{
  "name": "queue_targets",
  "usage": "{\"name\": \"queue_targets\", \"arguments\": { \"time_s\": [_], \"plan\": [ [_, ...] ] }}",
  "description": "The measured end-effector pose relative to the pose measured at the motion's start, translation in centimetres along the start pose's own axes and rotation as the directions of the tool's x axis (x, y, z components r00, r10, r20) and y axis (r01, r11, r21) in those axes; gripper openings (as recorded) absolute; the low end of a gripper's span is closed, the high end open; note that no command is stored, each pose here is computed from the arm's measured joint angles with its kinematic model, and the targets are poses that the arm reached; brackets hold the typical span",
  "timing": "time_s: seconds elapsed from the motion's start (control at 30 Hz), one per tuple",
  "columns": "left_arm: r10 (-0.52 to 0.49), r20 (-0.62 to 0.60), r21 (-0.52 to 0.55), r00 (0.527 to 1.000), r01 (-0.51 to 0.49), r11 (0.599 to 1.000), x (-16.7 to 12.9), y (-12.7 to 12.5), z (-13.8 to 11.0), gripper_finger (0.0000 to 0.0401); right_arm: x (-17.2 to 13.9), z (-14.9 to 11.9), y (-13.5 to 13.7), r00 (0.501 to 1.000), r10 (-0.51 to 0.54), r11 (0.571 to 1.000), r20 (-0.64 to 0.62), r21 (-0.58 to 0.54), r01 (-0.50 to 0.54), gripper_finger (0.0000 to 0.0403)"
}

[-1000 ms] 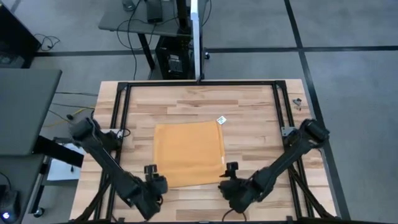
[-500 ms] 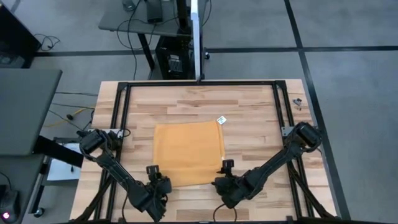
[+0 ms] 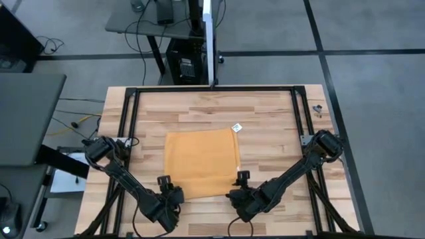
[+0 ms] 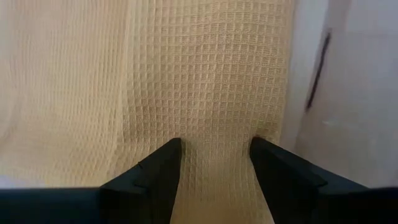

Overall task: Roll towel
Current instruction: Roll the yellow towel

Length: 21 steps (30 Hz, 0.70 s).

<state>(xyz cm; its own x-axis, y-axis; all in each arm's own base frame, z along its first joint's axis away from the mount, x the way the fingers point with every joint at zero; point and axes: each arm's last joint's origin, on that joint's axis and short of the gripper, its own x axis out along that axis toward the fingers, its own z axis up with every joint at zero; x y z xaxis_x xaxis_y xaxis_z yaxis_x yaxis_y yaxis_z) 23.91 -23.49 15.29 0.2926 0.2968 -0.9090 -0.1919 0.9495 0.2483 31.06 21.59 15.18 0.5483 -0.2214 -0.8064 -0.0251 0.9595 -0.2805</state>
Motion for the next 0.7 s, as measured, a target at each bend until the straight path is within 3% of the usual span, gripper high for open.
{"name": "queue_targets", "arguments": {
  "time_s": [0.23,0.5,0.6,0.7],
  "plan": [
    [-0.061,0.04,-0.015,0.997,0.062,0.998,-1.6,-0.4,0.4,0.0182,0.0,0.0,0.0,1.0,0.008,1.0,-0.001,0.002,-0.008,0.0228],
    [-0.107,0.061,-0.037,0.992,0.109,0.993,0.2,-0.6,-0.5,0.0182,0.0,0.1,0.1,1.0,0.011,1.0,0.005,0.014,-0.011,0.0228],
    [-0.073,0.053,-0.02,0.996,0.074,0.997,0.7,-0.2,-0.9,0.0182,0.0,0.1,0.1,1.0,0.012,1.0,0.009,0.016,-0.012,0.0228],
    [0.022,0.038,-0.022,0.999,-0.021,1.0,1.0,0.7,-1.1,0.0182,0.0,0.2,0.1,1.0,0.015,1.0,0.014,0.019,-0.015,0.0228]
  ]
}}
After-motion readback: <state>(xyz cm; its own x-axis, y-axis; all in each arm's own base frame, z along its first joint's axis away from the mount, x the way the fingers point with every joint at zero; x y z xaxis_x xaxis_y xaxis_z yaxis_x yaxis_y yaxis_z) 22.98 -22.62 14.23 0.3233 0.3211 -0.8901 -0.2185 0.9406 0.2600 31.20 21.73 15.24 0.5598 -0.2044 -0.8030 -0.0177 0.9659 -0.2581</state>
